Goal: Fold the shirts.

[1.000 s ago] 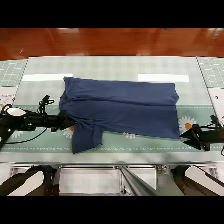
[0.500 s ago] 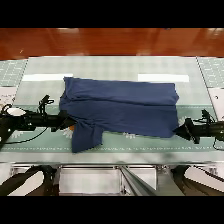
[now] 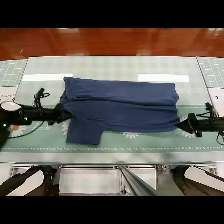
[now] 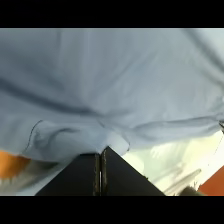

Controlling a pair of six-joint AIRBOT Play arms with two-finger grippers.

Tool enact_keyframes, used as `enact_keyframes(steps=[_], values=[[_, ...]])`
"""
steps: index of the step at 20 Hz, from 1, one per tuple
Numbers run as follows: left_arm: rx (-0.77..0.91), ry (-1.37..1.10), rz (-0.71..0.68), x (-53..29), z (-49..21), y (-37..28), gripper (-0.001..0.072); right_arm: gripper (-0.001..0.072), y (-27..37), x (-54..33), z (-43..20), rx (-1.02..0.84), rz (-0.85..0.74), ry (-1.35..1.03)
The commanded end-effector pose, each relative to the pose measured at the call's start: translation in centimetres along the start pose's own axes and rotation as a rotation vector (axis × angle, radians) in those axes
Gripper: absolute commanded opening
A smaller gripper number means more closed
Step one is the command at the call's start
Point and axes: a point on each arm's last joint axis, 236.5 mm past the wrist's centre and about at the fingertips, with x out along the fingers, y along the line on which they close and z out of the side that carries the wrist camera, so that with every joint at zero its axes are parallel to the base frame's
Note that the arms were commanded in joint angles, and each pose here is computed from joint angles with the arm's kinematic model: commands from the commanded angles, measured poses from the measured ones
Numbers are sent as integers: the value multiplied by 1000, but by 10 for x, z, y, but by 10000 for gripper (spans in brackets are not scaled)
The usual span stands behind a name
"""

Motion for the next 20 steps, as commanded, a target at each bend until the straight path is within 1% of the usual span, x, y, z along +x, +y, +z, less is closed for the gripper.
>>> enact_keyframes(steps=[1,4,9,14,20], values=[[30,-58,-3,-8,44,-11,17,26,32,-12,37,-90,16,-88],[61,-32,-6,9,80,-20,16,26,61,-7,73,-152,-5,-139],[67,-31,-26,30,146,-38,16,27,110,-6,128,-222,40,-198],[73,-28,-49,41,188,-47,16,27,114,7,154,-204,53,-196],[78,-40,-57,55,217,-45,17,27,108,23,173,-168,83,-234]])
